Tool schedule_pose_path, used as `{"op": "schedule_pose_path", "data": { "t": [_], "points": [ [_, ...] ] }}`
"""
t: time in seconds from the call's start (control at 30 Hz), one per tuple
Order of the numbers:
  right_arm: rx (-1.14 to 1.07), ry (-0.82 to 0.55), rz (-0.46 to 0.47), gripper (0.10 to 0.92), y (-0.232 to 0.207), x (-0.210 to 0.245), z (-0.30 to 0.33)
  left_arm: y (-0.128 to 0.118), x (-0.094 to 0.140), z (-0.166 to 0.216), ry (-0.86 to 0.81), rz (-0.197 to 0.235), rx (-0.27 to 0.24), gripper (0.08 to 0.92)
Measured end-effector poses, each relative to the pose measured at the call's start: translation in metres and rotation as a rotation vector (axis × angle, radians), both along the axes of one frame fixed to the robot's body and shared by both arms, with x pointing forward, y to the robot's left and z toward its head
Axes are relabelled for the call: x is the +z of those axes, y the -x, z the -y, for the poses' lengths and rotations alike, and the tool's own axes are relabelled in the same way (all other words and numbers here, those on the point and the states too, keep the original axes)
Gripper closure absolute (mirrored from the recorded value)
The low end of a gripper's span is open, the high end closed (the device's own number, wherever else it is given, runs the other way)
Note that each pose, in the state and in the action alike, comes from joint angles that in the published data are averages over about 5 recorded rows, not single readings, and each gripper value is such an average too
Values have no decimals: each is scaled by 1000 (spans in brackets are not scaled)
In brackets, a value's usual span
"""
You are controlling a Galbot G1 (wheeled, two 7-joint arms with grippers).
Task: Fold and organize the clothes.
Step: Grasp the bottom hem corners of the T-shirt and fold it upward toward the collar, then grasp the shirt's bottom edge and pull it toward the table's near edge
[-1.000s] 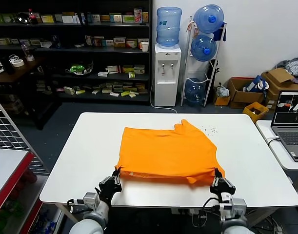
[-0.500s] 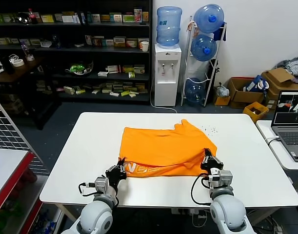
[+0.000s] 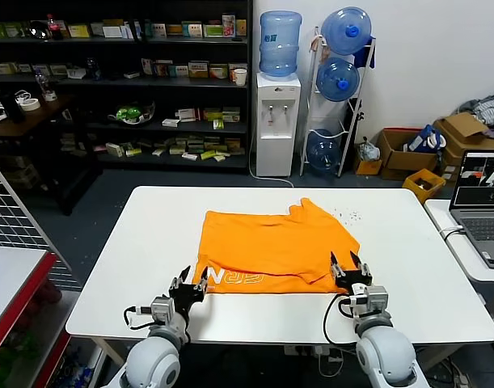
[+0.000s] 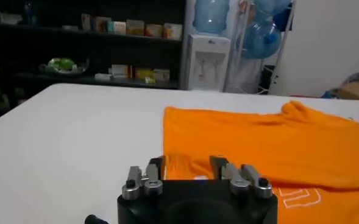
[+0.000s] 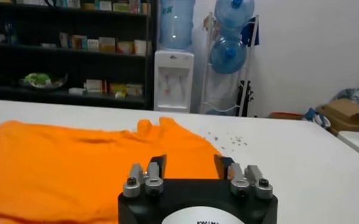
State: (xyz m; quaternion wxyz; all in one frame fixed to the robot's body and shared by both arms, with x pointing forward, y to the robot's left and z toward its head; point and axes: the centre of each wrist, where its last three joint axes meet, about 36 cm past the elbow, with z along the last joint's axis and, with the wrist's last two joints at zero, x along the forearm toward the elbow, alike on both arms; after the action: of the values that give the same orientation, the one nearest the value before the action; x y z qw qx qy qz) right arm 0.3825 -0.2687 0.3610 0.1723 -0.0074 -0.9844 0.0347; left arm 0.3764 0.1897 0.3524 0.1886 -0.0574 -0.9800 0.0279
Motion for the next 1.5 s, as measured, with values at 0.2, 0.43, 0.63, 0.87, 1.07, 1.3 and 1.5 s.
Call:
{"op": "schedule_pose_path", "data": {
  "t": [0.2, 0.43, 0.63, 0.87, 1.07, 1.3, 1.5],
  "points": [
    [-20, -12, -74, 233, 16, -11, 24, 14, -12, 0, 16, -45, -8, 212],
    [-36, -55, -137, 200, 22, -19, 38, 14, -26, -3, 23, -83, 0, 177],
    [-40, -85, -171, 236, 22, -24, 44, 9, -33, -8, 23, -95, 16, 185],
    [-36, -106, -185, 425, 21, -28, 48, 4, -39, -10, 20, -96, 28, 345],
    [-37, -107, -184, 598, 22, -28, 52, 4, -43, -8, 18, -93, 28, 518],
    [-42, -99, -172, 798, 28, -25, 57, 6, -44, -7, 16, -94, 26, 718],
    [-46, -97, -165, 898, 36, -18, 59, 10, -43, -8, 16, -93, 31, 874]
  ]
}}
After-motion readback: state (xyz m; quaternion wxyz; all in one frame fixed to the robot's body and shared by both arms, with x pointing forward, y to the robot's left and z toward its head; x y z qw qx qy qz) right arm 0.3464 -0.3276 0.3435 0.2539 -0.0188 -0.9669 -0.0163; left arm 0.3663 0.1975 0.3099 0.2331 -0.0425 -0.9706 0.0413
